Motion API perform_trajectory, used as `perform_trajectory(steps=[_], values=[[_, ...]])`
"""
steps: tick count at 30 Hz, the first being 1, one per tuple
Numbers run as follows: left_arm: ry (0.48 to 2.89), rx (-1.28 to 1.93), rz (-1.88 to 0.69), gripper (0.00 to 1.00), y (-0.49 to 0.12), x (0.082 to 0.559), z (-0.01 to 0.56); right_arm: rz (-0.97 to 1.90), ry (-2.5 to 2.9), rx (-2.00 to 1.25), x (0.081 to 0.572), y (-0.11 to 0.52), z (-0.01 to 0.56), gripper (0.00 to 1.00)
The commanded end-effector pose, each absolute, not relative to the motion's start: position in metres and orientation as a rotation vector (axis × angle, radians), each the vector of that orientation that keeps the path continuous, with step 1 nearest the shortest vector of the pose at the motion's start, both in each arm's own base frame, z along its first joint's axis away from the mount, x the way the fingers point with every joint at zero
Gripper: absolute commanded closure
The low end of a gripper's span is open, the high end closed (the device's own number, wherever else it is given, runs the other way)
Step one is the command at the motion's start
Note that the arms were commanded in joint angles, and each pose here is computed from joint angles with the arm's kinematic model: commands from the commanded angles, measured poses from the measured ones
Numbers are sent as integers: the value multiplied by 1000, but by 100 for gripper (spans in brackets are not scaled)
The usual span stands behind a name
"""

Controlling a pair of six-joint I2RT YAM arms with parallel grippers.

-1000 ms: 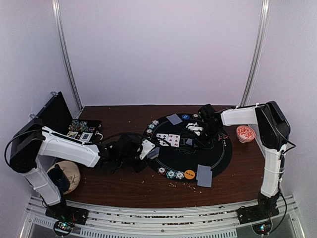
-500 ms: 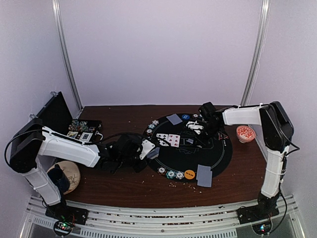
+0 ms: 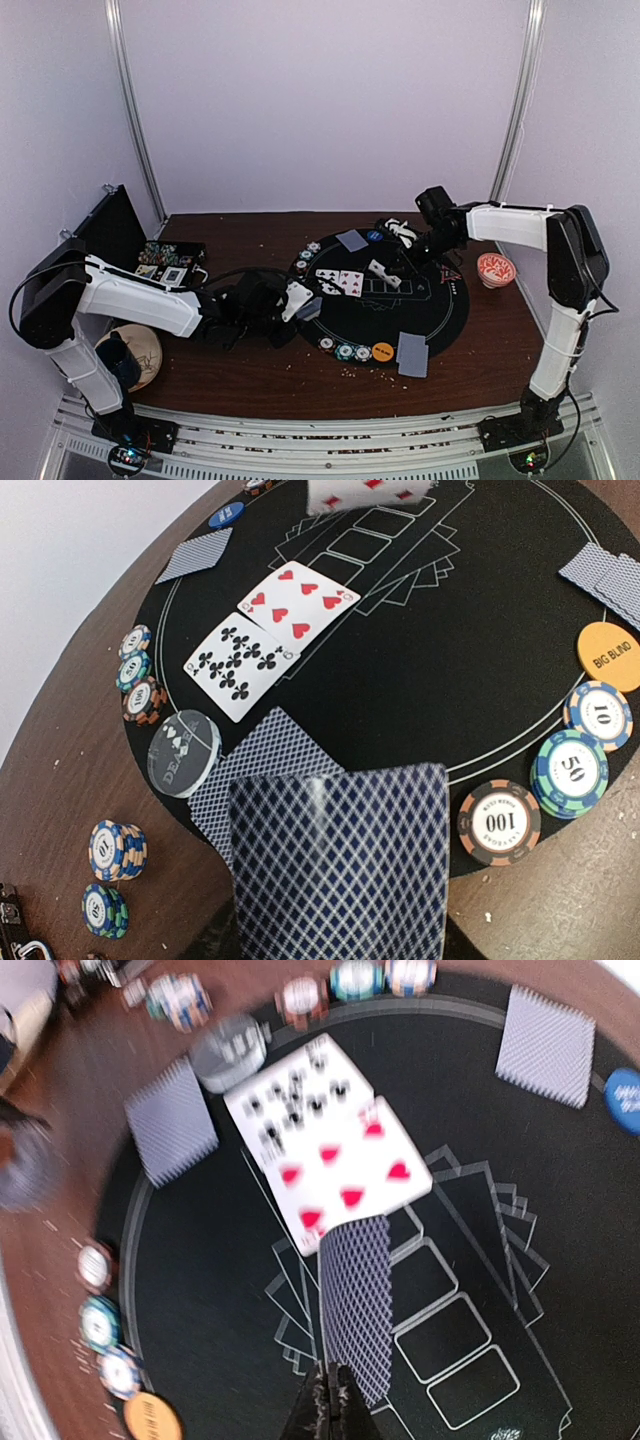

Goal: Distribute texas hold em gaming equipment
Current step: Flop the poker card in the community card area.

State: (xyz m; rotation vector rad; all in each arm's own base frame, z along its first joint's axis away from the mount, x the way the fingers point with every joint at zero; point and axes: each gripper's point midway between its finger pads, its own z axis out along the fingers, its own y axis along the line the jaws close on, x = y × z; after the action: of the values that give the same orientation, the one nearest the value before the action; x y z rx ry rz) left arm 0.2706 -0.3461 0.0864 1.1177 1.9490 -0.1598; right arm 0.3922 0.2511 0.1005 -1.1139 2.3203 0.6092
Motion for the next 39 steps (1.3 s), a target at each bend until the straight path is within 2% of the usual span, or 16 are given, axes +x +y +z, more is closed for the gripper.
perform_trajectory(steps=[1, 5, 9, 14, 20, 32, 39], values=[[1903, 1084, -199, 77, -360, 275, 102, 935, 2156, -909, 404, 266, 177, 100], [1903, 1081, -201, 77, -360, 276, 103, 1158, 2145, -684, 418, 263, 176, 100], [1904, 1083, -202, 77, -360, 275, 102, 1352, 2201, -461, 426, 261, 149, 100], [1901, 1080, -199, 77, -360, 276, 104, 1455, 2225, -243, 432, 254, 128, 100], [1905, 1084, -195, 77, -359, 276, 101, 1296, 2294, -85, 441, 226, 101, 100], [1906, 1085, -196, 77, -360, 276, 101, 890, 2468, -42, 452, 185, 53, 100], [1906, 1083, -197, 77, -360, 276, 102, 812, 2528, -57, 449, 178, 39, 100]])
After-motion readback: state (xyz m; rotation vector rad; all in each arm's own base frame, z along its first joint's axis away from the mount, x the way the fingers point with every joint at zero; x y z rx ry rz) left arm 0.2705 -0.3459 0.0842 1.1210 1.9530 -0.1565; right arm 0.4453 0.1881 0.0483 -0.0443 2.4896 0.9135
